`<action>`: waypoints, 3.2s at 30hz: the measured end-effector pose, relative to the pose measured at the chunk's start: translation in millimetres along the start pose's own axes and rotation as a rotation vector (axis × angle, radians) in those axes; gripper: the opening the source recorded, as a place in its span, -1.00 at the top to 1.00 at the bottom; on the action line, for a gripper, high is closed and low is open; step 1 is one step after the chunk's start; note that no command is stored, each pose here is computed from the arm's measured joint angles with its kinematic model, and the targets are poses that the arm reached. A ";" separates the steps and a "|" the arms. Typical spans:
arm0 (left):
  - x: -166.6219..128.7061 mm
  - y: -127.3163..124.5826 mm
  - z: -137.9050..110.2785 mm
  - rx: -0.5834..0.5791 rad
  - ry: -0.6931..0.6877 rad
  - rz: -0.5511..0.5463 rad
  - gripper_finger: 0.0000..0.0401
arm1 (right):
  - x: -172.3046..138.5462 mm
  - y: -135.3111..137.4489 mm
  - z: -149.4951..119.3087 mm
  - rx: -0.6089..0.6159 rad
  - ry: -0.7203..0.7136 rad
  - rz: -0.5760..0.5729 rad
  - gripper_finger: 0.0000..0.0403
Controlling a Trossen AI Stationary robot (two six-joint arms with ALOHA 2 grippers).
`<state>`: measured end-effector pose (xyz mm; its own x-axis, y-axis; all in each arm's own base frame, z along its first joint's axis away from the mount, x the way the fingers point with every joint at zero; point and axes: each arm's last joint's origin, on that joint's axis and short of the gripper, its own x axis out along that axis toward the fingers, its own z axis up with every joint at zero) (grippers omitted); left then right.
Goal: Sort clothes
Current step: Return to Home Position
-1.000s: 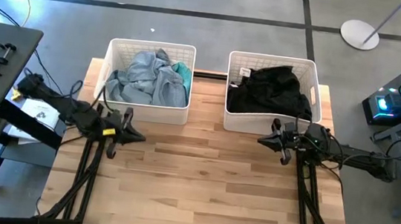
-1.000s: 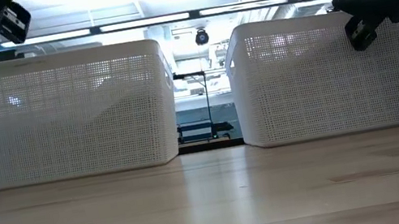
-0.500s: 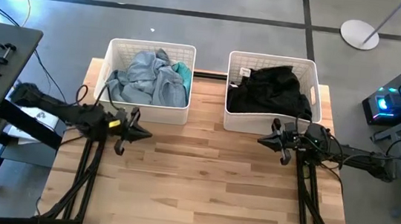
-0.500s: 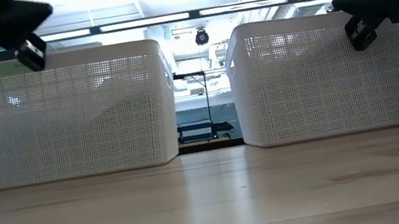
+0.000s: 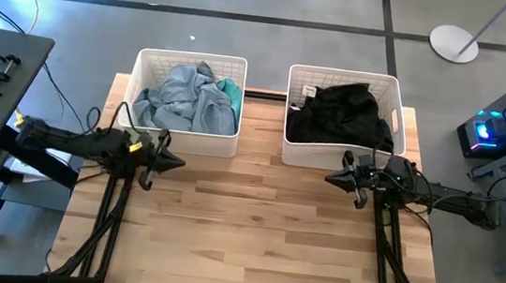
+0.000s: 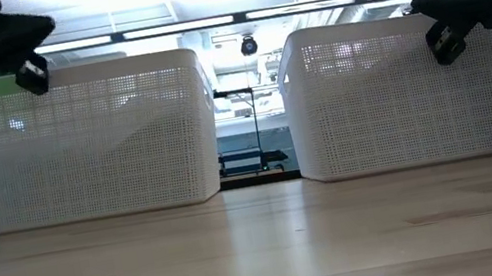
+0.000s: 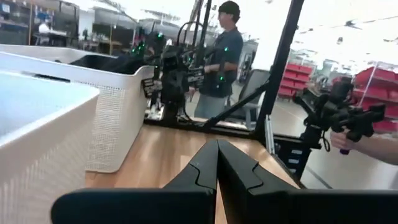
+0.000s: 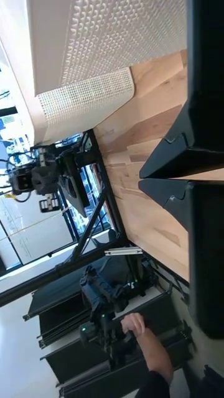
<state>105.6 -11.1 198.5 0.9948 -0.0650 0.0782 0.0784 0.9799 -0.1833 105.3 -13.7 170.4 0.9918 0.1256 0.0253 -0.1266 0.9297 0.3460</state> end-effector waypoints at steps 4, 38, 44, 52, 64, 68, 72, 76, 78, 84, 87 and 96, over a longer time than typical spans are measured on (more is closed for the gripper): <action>-3.3 2.9 -23.6 0.002 0.007 0.025 1.00 | 0.0 0.0 0.1 0.001 -0.001 0.000 1.00; -4.3 4.0 -30.1 0.103 0.077 0.069 1.00 | -7.3 1.1 -3.7 -0.145 -0.026 -0.231 1.00; -4.3 4.0 -30.1 0.104 0.077 0.070 1.00 | -5.2 5.7 -7.1 -0.196 -0.005 -0.244 1.00; -4.3 4.1 -30.1 0.104 0.077 0.071 1.00 | -0.4 12.3 -13.3 -0.193 0.068 -0.141 1.00; -4.3 4.1 -30.1 0.104 0.077 0.072 1.00 | -1.1 31.8 -18.0 -0.250 0.028 -0.208 1.00; -4.3 4.1 -30.1 0.104 0.078 0.072 1.00 | -1.6 35.7 -19.4 -0.340 0.044 -0.169 1.00; -4.3 4.1 -30.1 0.104 0.077 0.072 1.00 | -1.3 33.2 -18.3 -0.374 0.042 -0.188 1.00; -4.3 4.1 -30.1 0.104 0.078 0.072 1.00 | -0.5 26.8 -16.1 -0.337 0.032 -0.233 1.00; -4.3 4.1 -30.2 0.105 0.078 0.072 1.00 | -0.3 23.9 -15.1 -0.319 0.030 -0.241 1.00; -4.3 4.1 -30.2 0.104 0.078 0.072 1.00 | 0.0 16.8 -13.1 -0.294 0.026 -0.278 1.00; -4.3 4.1 -30.1 0.104 0.077 0.072 1.00 | 0.5 17.5 -14.4 -0.271 0.044 -0.232 1.00; -4.3 4.1 -30.2 0.104 0.079 0.072 1.00 | 1.1 20.6 -15.6 -0.261 0.070 -0.115 1.00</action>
<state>103.5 -12.5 167.8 0.9999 -0.0042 -0.0093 0.0034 0.9966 -0.0829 103.4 11.0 162.9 0.9972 0.0293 -0.0682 -0.0231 0.9957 0.0899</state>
